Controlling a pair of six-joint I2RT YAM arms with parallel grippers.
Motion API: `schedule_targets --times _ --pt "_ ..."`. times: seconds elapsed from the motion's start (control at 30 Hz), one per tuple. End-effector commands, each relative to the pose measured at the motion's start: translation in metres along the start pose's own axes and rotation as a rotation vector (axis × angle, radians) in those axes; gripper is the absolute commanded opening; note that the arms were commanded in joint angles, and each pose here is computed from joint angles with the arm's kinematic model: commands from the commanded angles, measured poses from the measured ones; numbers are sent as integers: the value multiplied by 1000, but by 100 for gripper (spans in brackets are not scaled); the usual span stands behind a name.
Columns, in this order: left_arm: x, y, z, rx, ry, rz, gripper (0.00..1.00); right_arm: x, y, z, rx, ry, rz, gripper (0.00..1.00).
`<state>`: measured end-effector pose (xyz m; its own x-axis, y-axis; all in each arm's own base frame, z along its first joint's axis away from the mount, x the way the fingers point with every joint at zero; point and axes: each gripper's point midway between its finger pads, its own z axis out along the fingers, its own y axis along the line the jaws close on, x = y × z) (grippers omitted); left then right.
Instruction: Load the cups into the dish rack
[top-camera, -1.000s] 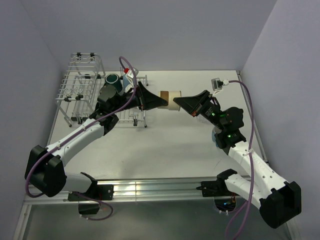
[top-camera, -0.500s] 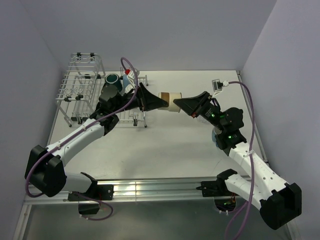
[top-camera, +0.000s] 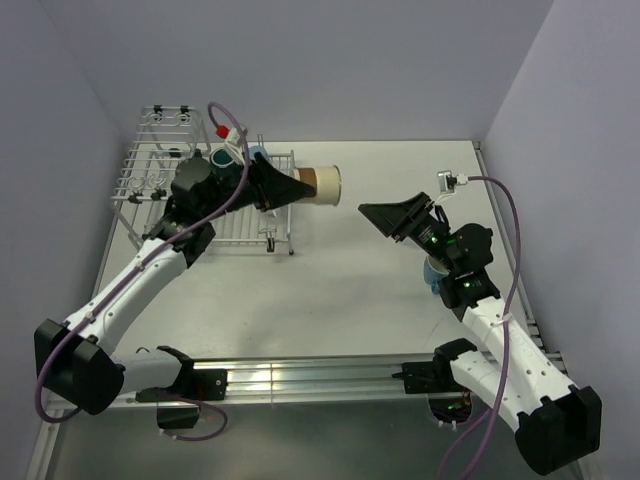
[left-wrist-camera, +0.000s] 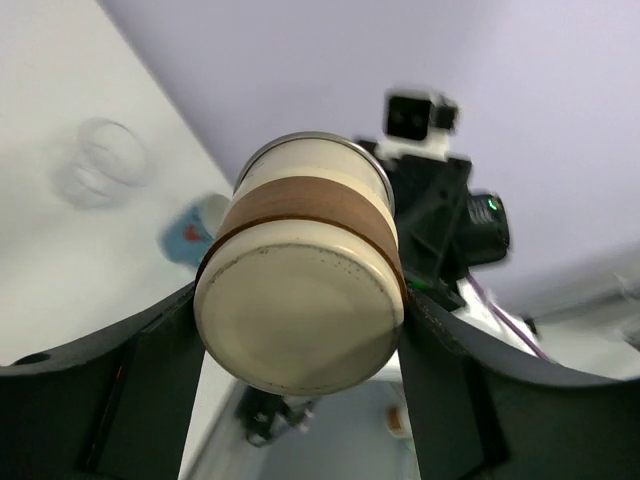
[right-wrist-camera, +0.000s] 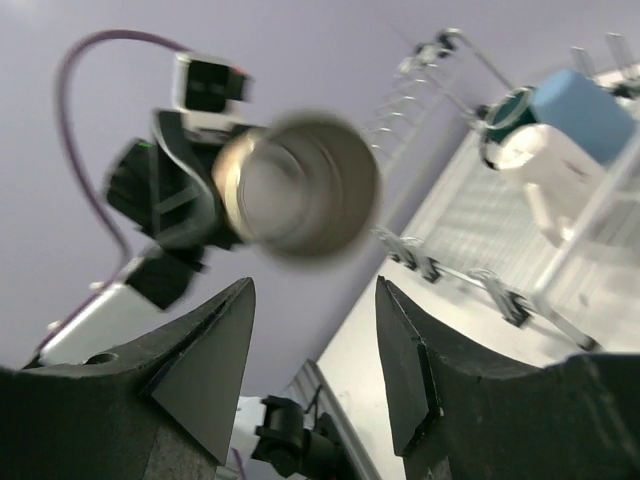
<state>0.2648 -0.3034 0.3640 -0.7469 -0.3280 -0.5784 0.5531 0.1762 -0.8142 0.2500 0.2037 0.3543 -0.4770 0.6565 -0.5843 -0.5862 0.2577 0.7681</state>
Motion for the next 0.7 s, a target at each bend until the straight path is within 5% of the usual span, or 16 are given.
schedule_targets --times 0.0,0.33,0.67 --pt "-60 -15 -22 -138 -190 208 0 -1 -16 -11 60 -17 -22 59" --pt "-122 108 -120 -1103 -414 343 0 5 -49 -30 280 28 -136 60" --pt "-143 169 -144 -1453 -386 377 0 18 -65 -40 351 104 -166 60"
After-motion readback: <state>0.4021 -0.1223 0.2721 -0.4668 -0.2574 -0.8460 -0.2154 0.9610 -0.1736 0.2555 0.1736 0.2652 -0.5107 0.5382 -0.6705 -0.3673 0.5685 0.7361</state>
